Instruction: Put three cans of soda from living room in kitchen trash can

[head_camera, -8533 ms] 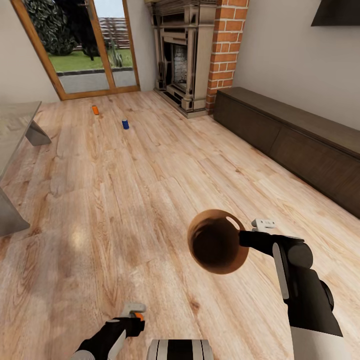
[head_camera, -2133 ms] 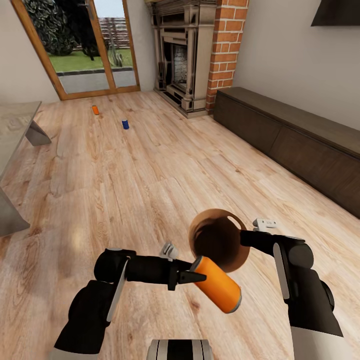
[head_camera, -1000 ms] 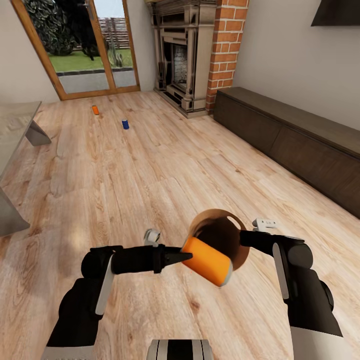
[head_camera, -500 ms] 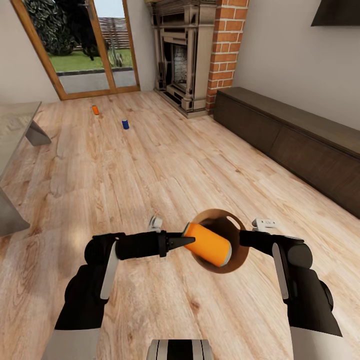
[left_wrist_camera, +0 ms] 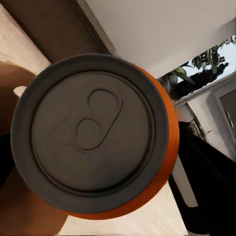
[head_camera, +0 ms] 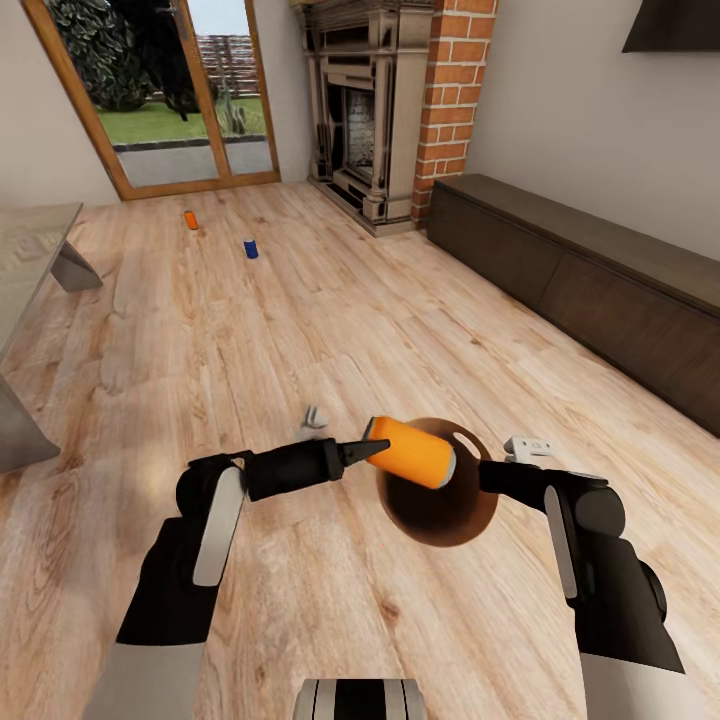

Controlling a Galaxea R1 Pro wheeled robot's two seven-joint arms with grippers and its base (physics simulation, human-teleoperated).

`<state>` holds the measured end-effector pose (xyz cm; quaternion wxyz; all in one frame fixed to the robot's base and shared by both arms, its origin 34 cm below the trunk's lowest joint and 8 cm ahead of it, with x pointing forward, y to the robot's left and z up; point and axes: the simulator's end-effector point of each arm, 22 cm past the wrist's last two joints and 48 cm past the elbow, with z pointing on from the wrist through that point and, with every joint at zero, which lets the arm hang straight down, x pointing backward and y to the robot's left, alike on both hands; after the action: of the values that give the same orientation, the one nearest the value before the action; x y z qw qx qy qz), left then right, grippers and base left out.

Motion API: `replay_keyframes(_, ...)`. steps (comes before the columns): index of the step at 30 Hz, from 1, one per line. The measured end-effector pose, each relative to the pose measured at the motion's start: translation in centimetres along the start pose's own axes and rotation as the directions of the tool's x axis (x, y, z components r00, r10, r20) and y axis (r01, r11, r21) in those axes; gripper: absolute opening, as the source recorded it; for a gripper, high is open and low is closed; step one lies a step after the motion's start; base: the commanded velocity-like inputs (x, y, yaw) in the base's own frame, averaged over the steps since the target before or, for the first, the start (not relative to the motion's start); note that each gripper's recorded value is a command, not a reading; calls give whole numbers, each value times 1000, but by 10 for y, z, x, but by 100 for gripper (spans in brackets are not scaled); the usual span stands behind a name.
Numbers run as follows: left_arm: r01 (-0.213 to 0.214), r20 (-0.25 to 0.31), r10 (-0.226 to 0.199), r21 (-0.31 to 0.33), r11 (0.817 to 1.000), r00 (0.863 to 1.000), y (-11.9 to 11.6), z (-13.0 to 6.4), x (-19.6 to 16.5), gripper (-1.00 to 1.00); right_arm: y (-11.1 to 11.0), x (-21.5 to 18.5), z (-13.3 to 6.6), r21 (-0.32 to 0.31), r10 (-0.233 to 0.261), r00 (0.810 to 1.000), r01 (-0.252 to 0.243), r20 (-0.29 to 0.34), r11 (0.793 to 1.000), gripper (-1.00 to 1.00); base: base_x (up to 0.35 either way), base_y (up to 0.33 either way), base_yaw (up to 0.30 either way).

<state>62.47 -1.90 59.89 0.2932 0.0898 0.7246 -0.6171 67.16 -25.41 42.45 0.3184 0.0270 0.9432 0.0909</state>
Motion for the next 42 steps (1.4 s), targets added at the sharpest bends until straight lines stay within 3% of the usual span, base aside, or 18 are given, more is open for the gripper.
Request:
replay_keyframes(5, -38, -96, 32, -59, 998, 995, 1, 26, 28, -100, 0, 0, 0, 0, 0, 1000, 0, 0, 1000, -100, 0, 0, 0)
replay_keyframes(9, -52, -116, 42, -80, 995, 992, 3, 31, 34, -100, 0, 0, 0, 0, 0, 1000, 0, 0, 1000, -100, 0, 0, 0)
replay_keyframes(15, -109, -184, 75, -178, 978, 980, 17, 44, 53, -100, 0, 1, 0, 0, 0, 1000, 0, -2, 1000, -100, 0, 0, 0)
replay_keyframes(22, -121, -191, 80, -214, 969, 978, 24, 44, 54, -100, 0, 1, 0, -1, 1, 1000, -1, -2, 1000, -100, 0, 0, 0)
replay_keyframes(25, -139, -191, 85, -287, 948, 978, 40, 40, 52, -100, 0, 1, 0, 0, 0, 1000, 0, -3, 1000, -100, 0, 0, 0)
replay_keyframes(30, -148, -192, 86, -334, 931, 978, 50, 37, 51, -100, 0, 1, 0, 1, 0, 1000, 0, -3, 1000, -100, 0, 0, 0)
replay_keyframes(37, -225, -271, 123, -387, 894, 955, 54, 49, 72, -100, 0, 1, 0, 1, -1, 1000, 1, -3, 1000, -100, 0, 0, 0)
replay_keyframes(41, -236, -278, 128, -403, 884, 952, 57, 48, 73, -100, 0, 2, 0, 1, -2, 1000, 2, -4, 1000, -100, 0, 0, 0)
replay_keyframes(42, -250, -283, 133, -435, 865, 950, 64, 46, 72, -100, 0, 1, 0, 1, -2, 1000, 2, -4, 1000, -100, 0, 0, 0)
